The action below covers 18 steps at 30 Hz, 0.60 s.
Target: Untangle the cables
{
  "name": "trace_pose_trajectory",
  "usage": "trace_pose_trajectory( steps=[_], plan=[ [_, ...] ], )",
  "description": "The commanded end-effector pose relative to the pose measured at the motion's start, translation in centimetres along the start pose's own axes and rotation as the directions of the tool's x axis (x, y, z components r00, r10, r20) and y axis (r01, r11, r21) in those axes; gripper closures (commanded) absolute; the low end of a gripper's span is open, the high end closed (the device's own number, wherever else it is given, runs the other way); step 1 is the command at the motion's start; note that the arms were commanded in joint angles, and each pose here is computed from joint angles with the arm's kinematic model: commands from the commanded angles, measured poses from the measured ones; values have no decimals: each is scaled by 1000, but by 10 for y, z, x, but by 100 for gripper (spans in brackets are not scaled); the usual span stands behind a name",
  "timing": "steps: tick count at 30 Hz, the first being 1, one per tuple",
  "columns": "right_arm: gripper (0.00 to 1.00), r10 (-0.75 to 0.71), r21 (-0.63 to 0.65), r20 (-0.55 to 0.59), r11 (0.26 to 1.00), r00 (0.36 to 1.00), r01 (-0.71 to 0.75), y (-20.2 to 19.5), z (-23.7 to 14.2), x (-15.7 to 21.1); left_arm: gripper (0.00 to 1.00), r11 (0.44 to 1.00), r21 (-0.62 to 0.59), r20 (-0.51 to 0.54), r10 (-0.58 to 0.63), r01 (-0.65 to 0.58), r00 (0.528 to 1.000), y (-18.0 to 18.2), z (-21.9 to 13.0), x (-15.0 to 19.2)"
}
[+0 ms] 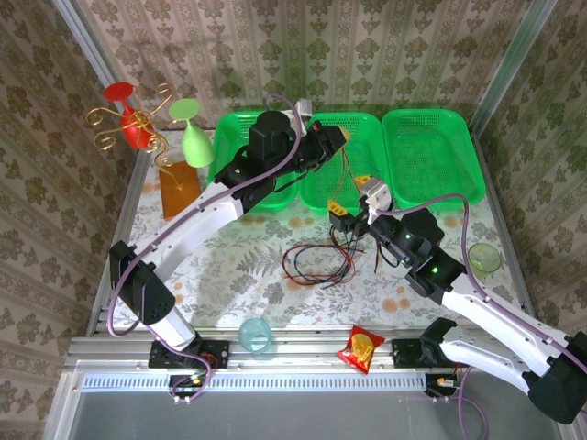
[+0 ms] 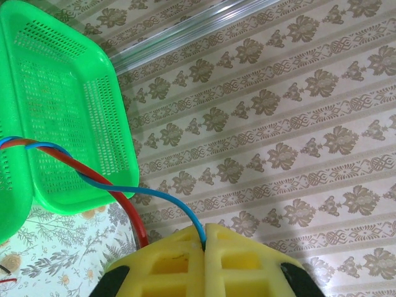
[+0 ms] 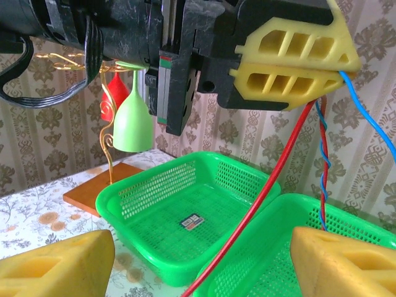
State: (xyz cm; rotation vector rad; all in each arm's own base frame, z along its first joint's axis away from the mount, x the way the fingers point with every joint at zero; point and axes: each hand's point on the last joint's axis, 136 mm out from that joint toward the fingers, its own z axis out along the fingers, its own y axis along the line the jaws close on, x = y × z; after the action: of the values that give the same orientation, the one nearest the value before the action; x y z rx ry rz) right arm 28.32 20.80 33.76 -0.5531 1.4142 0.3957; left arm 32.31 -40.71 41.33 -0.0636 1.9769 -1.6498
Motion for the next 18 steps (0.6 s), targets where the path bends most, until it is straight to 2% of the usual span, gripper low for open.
trace_pose_trajectory(
  steps=[1, 11, 15, 18],
  plan=[
    [25, 21, 42, 41, 999, 999, -22, -13, 2, -12, 100, 999, 49, 22, 13, -14, 1000, -18, -4, -4],
    [42, 140, 33, 22, 989, 990, -141, -26, 28, -13, 100, 998, 57, 27, 22, -24, 999, -22, -8, -1],
    [44, 168, 31, 34, 985, 985, -169, -28, 32, -18, 100, 998, 56, 30, 25, -27, 999, -22, -9, -1],
    [53, 185, 32, 36, 982, 982, -186, -29, 32, -20, 100, 998, 59, 32, 27, -29, 999, -23, -10, 0]
  ],
)
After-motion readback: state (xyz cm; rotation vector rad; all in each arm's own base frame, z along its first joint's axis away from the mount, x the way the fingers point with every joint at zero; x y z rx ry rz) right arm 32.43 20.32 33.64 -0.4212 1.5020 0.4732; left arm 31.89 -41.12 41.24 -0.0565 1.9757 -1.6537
